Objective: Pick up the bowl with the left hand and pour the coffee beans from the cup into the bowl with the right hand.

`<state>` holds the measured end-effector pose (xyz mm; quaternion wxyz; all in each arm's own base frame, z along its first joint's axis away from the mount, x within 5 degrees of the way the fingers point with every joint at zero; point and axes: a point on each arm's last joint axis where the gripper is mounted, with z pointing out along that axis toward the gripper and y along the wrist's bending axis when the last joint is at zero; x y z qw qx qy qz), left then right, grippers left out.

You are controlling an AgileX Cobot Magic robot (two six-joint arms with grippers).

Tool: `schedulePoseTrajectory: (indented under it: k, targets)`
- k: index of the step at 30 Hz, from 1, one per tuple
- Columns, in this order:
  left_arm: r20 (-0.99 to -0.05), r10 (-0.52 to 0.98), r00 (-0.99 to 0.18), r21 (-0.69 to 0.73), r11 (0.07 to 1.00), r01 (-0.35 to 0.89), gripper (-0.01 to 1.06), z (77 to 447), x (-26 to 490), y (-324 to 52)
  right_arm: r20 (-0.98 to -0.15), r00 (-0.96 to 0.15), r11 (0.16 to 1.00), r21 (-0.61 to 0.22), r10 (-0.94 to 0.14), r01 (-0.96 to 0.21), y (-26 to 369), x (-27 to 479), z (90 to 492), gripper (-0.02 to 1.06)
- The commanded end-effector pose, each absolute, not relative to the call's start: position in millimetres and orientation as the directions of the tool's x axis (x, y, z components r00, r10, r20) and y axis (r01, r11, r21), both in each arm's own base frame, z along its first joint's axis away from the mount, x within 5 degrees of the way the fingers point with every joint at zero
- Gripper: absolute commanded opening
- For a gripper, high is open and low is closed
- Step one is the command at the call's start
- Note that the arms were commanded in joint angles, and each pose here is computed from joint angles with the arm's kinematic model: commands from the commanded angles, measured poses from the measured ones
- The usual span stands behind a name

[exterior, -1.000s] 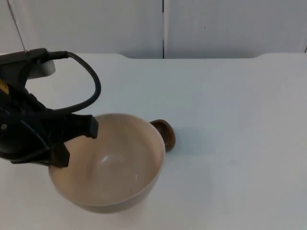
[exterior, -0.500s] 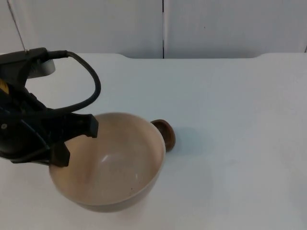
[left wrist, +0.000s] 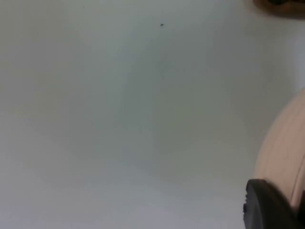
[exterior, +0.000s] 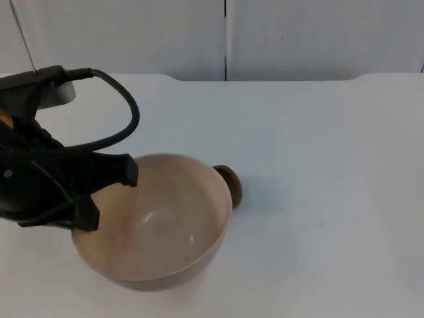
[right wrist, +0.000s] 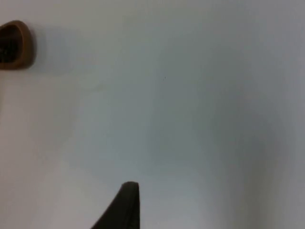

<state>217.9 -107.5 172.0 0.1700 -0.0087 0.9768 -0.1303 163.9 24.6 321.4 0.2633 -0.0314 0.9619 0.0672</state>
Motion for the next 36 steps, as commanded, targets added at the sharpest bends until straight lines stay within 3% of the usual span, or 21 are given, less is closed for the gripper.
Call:
schedulePoseTrajectory:
  k: [1, 9, 19, 24, 36]
  targets:
    - [-0.339, -0.072, -0.938, -0.271, 0.962, 0.024, 0.00, 173.8, 217.2, -108.9, -0.509, -0.860, 0.989, 0.105, -0.034, -0.101, 24.9, 175.7, 317.8, 1.05]
    - [-0.340, -0.072, -0.938, -0.272, 0.962, 0.025, 0.00, 173.9, 217.3, -108.9, -0.398, -0.915, 0.988, 0.100, -0.066, -0.115, 29.9, 225.7, 299.2, 1.05]
    - [-0.345, -0.065, -0.936, -0.267, 0.963, 0.031, 0.00, 173.9, 217.6, -108.7, -0.361, -0.927, 0.971, 0.169, -0.099, -0.169, 47.9, 270.5, 298.0, 1.02]
    - [-0.345, -0.065, -0.936, -0.267, 0.963, 0.031, 0.00, 173.9, 217.6, -108.7, -0.358, -0.913, 0.949, 0.167, -0.194, -0.267, 82.0, 291.1, 299.3, 1.00]
    - [-0.341, -0.064, -0.938, -0.266, 0.964, 0.031, 0.00, 173.8, 217.3, -108.6, -0.294, -0.878, 0.909, 0.061, -0.379, -0.413, 190.9, 335.0, 288.6, 1.00]
